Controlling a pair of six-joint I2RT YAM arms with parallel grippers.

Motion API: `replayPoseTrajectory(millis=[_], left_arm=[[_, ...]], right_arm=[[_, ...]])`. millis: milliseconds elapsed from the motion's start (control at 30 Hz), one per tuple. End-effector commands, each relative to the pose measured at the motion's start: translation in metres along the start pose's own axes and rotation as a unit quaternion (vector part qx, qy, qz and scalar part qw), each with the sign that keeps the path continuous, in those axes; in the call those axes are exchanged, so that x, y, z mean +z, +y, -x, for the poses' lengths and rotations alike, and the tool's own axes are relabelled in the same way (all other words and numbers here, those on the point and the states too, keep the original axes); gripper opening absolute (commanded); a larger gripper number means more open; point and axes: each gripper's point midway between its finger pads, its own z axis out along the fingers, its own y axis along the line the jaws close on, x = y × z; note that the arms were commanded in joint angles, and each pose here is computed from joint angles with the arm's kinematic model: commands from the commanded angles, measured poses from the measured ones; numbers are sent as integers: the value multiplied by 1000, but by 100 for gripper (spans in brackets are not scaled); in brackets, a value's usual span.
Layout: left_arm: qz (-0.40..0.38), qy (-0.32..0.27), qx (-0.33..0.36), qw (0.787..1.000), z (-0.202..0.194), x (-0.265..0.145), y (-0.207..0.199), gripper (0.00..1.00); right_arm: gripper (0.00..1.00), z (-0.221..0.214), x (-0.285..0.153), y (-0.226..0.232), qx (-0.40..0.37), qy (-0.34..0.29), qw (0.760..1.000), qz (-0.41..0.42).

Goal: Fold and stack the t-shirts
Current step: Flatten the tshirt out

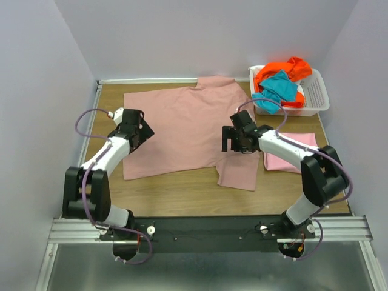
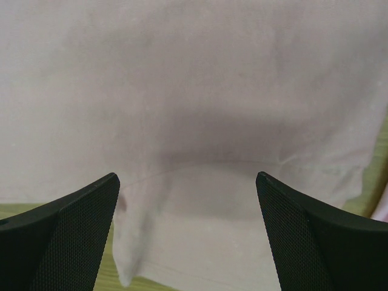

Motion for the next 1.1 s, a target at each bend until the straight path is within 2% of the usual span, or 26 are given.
replayPoseTrajectory(millis=[0,200,433,567,700,867,967,1067], left_arm=[[-17,23,20,999,-7,27,-19,99],[26,47,16,998,-17,56,3,99],[91,55,-25,994,-11,66,62,99],[129,59,-42,989,-10,67,95,99],[147,49,-63,986,2,63,118,99],[168,20,-75,983,25,52,134,99],[161,8,-77,984,35,47,131,99],[151,-5,-79,985,47,43,125,99]], right_arm=[[100,7,16,9,-8,-2,1000,9],[100,-19,36,28,-25,29,999,25],[100,-52,46,65,-53,55,996,34],[100,-67,39,102,-72,60,993,67],[100,-57,24,119,-65,40,994,84],[100,-13,-20,116,-41,-47,994,86],[100,6,-45,97,-17,-87,993,79],[100,19,-44,52,34,-87,994,54]])
